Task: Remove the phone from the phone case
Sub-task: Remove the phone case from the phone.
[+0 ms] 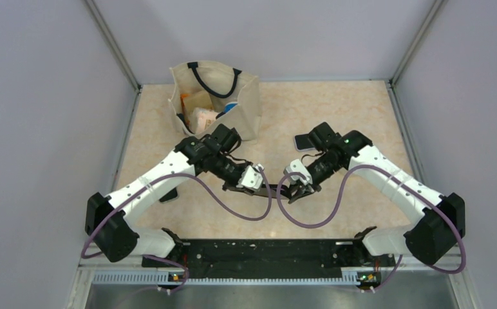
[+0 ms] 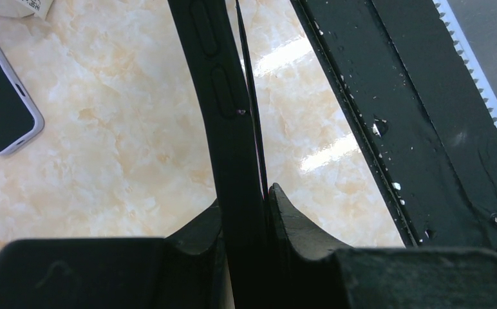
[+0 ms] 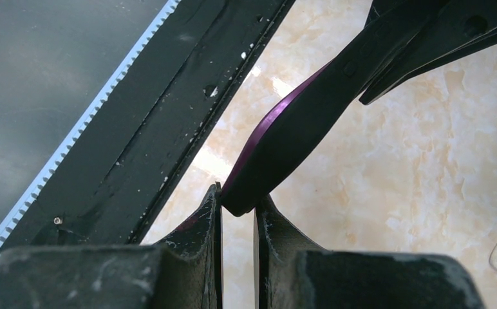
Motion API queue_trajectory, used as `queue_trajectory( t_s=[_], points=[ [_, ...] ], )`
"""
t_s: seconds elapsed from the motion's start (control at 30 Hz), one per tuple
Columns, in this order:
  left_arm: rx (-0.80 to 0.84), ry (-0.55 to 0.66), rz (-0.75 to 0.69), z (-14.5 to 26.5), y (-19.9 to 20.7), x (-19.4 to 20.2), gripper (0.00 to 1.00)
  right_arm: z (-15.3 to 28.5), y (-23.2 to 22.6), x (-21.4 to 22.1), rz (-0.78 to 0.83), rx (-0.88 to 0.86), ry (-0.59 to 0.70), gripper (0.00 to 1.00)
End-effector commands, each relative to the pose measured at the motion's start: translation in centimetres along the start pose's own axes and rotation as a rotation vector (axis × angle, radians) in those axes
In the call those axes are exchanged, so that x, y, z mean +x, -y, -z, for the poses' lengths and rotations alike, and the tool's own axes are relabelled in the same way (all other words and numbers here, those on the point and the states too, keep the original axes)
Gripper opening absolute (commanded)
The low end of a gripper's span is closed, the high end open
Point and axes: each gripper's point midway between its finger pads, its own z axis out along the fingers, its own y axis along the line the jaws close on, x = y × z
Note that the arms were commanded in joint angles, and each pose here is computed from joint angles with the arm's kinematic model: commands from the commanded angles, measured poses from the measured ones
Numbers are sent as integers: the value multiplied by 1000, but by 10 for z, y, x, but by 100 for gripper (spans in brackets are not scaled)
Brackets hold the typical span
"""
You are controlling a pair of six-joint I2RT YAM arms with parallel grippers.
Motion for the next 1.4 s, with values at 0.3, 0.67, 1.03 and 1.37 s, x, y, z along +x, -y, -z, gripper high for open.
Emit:
queue_trajectory(
  t_s=[0.3,0.67,1.03,1.37],
  points=[
    [106,51,-132,-12,25,-17,0,7,34,-28,143,69,52,0],
    [50,42,-83,-14,18,-15,0,9,46,-27,79,115,39,0],
    [-147,-1,90,8,-10,-2,0,48,95,-19,-108,524,-47,56],
    [-411,-15,218,36,-42,8,0,70,84,-43,-156,604,34,87]
  ],
)
